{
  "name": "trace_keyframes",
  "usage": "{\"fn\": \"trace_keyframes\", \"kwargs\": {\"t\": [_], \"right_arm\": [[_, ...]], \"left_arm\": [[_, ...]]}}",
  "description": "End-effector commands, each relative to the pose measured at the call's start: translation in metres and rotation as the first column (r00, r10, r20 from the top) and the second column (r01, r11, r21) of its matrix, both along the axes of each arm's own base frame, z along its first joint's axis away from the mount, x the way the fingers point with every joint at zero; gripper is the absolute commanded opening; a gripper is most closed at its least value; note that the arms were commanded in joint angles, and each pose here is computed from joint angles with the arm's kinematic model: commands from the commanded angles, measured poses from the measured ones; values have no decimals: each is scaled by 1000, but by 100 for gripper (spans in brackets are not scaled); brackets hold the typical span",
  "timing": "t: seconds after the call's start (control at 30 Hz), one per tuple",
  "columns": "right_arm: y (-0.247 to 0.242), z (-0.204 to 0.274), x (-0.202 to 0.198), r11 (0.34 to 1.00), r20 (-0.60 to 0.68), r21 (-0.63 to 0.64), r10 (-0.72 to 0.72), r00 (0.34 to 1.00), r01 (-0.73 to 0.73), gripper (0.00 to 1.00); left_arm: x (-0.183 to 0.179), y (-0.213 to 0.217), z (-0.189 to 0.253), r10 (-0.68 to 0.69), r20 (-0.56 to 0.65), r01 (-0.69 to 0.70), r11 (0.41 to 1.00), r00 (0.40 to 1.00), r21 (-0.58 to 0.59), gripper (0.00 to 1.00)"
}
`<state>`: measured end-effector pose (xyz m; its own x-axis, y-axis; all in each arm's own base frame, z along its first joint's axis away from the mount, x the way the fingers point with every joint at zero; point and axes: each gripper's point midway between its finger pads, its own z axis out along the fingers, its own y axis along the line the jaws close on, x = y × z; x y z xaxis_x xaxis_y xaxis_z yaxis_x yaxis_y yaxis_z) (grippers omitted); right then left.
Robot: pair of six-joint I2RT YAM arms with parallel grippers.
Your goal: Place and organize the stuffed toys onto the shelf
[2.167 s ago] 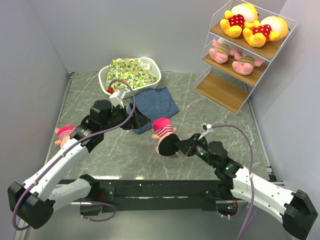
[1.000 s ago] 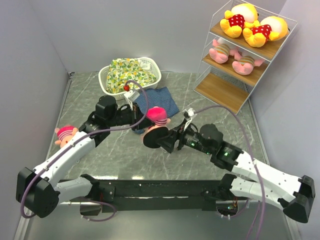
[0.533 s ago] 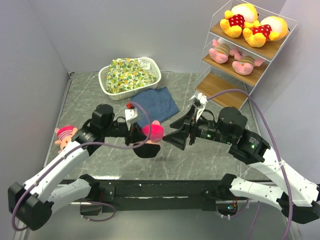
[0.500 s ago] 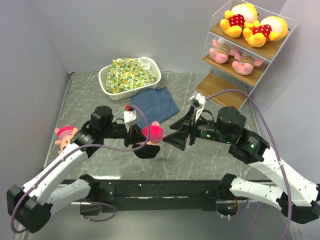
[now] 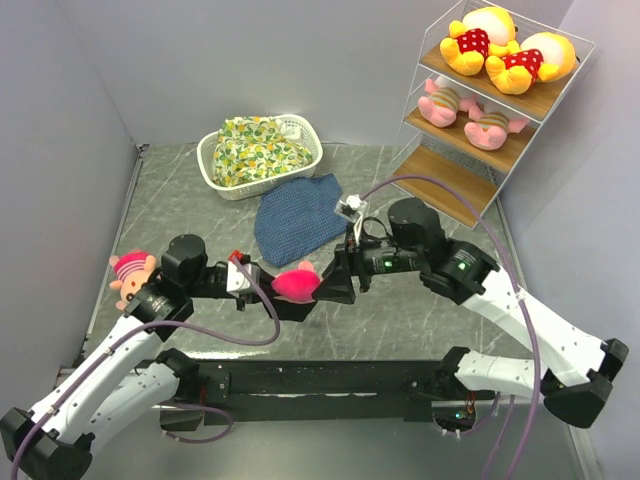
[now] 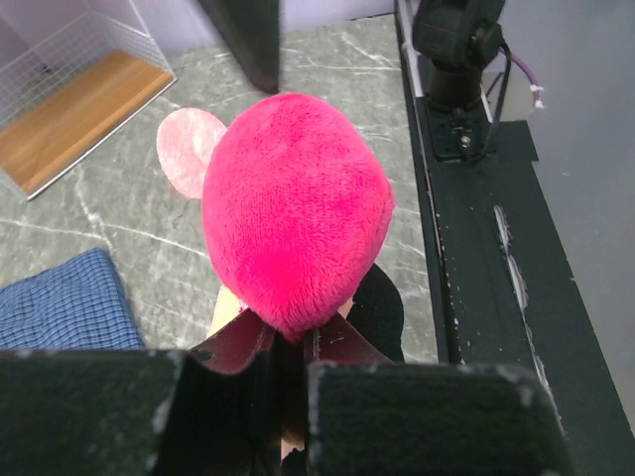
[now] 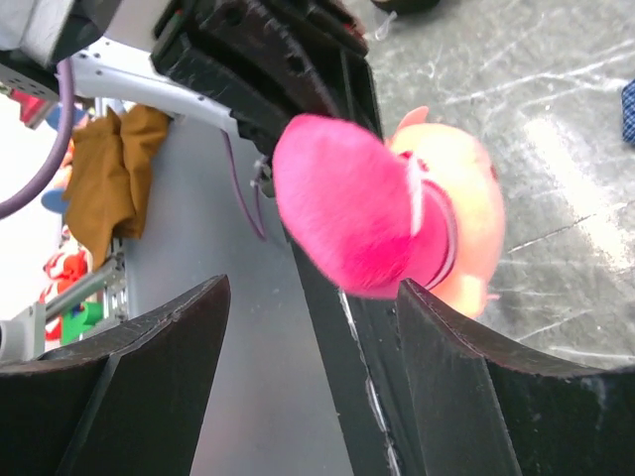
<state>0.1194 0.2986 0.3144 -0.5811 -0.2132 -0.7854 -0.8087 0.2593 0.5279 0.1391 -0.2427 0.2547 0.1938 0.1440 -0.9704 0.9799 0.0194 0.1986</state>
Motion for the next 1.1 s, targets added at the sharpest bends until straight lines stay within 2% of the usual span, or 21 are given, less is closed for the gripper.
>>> {"fn": "trace_keyframes", "kwargs": {"t": [0.0,0.23,0.3,0.47,0.7,0.8,0.83,0.9,0.93,0.97,1.03,1.07], "right_arm": [[6,16,7,1000,43,15,26,999,-27,76],[14,15,34,1000,-33,-1,32,999,-32,76],[18,13,31,998,-59,3,62,996,-62,76],[29,13,10,973,-111,107,216,970,-204,75],[34,-11,9,973,-152,26,231,961,-230,70],[36,-14,7,969,-150,44,246,958,-242,59],[36,-15,7,970,-148,39,244,958,-241,42],[34,-13,9,974,-121,32,225,967,-223,24],[33,-10,9,974,-111,34,224,968,-222,8],[32,-7,8,974,-97,37,227,969,-225,1],[30,-1,8,973,-58,44,228,972,-225,0],[30,1,9,975,-42,45,220,975,-218,0]], "left_arm": [[-9,-1,7,-58,99,62,997,993,-38,1],[-10,-1,3,-58,110,63,997,992,-41,1],[-10,-1,4,-61,119,67,997,991,-49,1],[-7,-2,4,-51,118,57,997,992,-48,1],[-6,-1,6,-37,131,45,997,991,-57,1],[-7,0,7,-36,134,44,997,990,-63,1],[-6,0,6,-25,126,33,997,992,-63,1],[-2,1,8,-2,130,11,998,992,-67,1],[1,1,9,16,120,-7,997,993,-74,4],[6,1,10,47,119,-38,996,992,-77,22],[8,2,12,69,115,-60,995,991,-85,51],[9,2,13,76,116,-66,994,990,-90,69]]}}
